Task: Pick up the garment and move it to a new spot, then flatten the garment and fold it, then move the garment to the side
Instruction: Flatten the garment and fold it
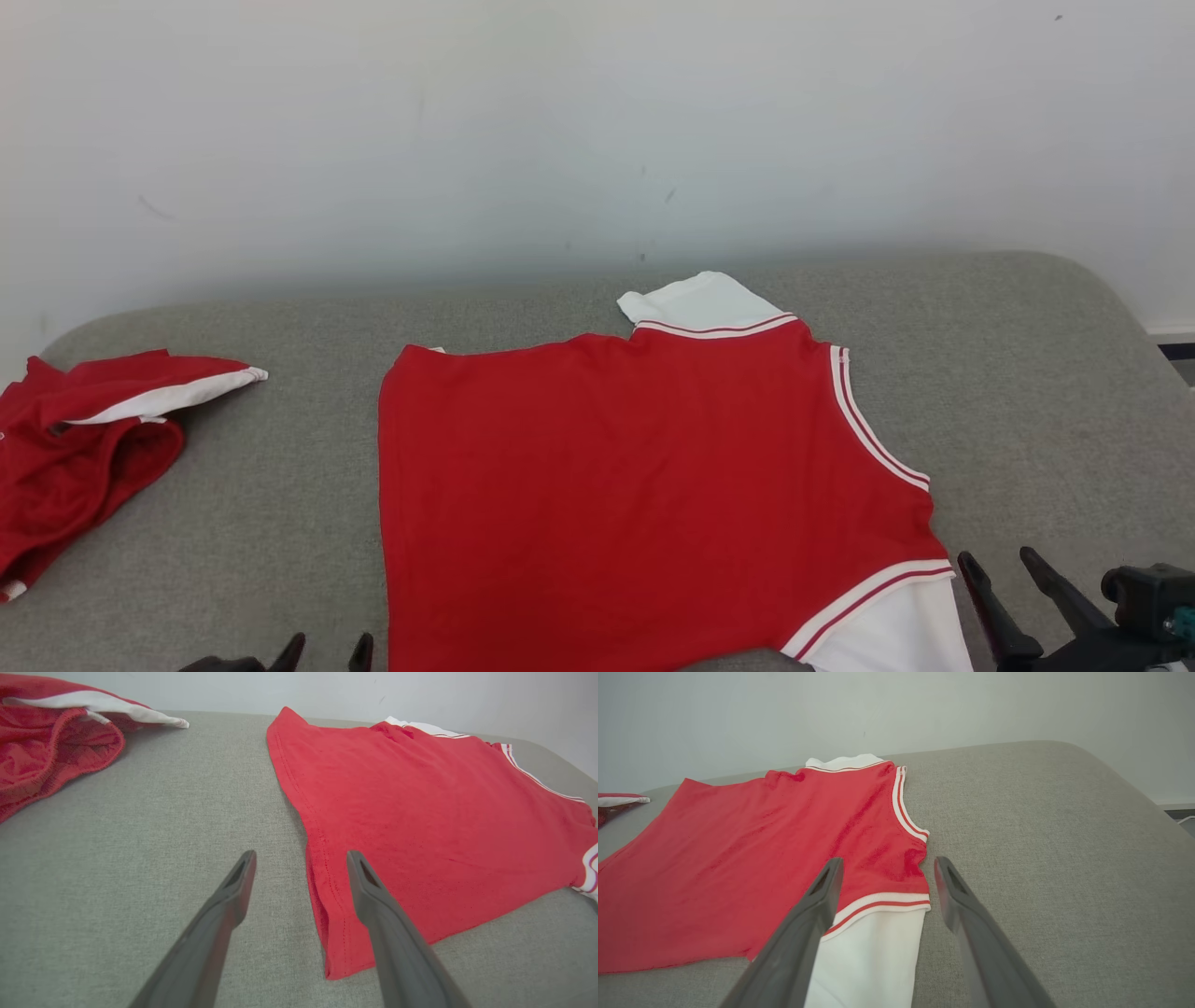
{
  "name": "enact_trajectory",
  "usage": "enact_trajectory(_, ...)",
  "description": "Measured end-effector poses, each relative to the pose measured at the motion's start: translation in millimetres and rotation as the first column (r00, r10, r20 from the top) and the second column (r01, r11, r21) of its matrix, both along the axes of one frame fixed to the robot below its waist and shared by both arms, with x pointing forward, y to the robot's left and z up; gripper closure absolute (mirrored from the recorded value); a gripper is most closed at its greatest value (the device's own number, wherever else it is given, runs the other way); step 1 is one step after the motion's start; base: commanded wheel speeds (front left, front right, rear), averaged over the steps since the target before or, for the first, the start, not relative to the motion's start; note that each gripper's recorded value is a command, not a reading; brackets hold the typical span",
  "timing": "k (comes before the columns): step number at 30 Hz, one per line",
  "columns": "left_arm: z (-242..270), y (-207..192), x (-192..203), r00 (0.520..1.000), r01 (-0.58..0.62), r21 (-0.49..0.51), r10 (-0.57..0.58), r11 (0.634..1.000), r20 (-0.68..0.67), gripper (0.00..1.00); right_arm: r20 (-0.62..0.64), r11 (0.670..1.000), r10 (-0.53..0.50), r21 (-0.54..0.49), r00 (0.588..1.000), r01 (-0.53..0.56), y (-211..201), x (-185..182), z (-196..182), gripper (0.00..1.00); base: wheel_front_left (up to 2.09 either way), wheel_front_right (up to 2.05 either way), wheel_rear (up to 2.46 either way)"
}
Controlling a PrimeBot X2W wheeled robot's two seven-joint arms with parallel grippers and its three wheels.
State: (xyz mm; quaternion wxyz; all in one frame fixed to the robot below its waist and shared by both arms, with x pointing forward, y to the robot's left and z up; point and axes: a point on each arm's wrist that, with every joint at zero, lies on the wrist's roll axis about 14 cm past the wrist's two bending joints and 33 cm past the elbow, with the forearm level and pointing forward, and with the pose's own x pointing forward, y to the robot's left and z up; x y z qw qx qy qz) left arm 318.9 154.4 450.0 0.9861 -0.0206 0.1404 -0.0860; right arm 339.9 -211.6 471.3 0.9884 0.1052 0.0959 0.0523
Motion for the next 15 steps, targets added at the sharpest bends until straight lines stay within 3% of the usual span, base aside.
enact_trajectory(8, -33.0, -34.1, -14.6, 0.977, 0.065, -0.157, -0.095, 0.985, -0.191, 0.00, -0.195, 0.999, 0.039, 0.013, 0.980, -0.037, 8.5, -10.6, -38.6, 0.00, 0.00, 0.00, 0.00)
enact_trajectory(15, -60.0, -38.7, -28.6, 0.935, 0.095, -0.136, -0.135, 0.986, -0.328, 0.00, -0.332, 0.997, 0.070, 0.012, 0.941, -0.070, 14.3, -23.1, -65.4, 0.00, 0.00, 0.00, 0.00)
